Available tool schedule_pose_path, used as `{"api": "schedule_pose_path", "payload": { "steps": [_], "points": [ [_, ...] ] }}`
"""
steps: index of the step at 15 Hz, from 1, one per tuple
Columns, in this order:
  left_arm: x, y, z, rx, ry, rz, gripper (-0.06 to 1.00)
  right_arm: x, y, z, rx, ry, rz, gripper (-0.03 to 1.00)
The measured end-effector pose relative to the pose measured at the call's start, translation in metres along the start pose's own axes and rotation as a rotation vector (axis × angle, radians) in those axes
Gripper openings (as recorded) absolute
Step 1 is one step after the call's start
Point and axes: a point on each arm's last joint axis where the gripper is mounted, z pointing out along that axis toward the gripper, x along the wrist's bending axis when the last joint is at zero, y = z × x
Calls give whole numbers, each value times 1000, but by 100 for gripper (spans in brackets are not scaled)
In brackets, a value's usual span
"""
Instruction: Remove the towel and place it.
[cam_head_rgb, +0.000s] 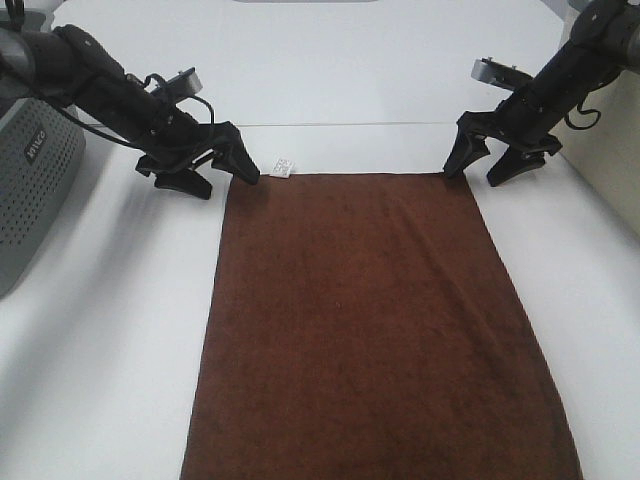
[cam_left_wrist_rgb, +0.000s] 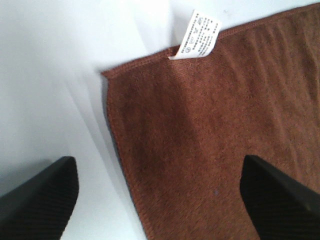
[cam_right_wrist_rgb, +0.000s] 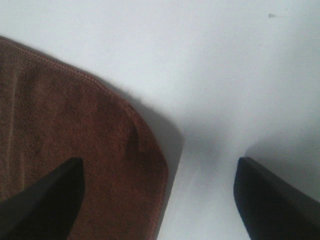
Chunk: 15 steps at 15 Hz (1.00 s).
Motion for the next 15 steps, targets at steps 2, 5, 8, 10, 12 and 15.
{"api": "schedule_pose_path", "payload": {
  "steps": [2, 5, 8, 10, 12, 15],
  "points": [
    [1, 2, 4, -12, -20, -9, 81, -1, 1, 3, -5, 6, 4, 79],
    [1, 2, 5, -14, -25, -16, 81, -1, 1, 4, -10, 7, 7, 79],
    [1, 2, 5, -14, -26, -13, 81, -2, 3, 4, -29, 3, 14, 79],
    [1, 2, 5, -11, -21, -8, 81, -3, 3, 6, -28, 5, 43, 79],
    [-4, 1, 9, -4, -16, 9, 79, -3, 3, 8, -28, 10, 58, 78],
    [-20, -2, 26, -10, -20, 16, 68, 4, 6, 21, -31, 20, 61, 75]
  ]
}}
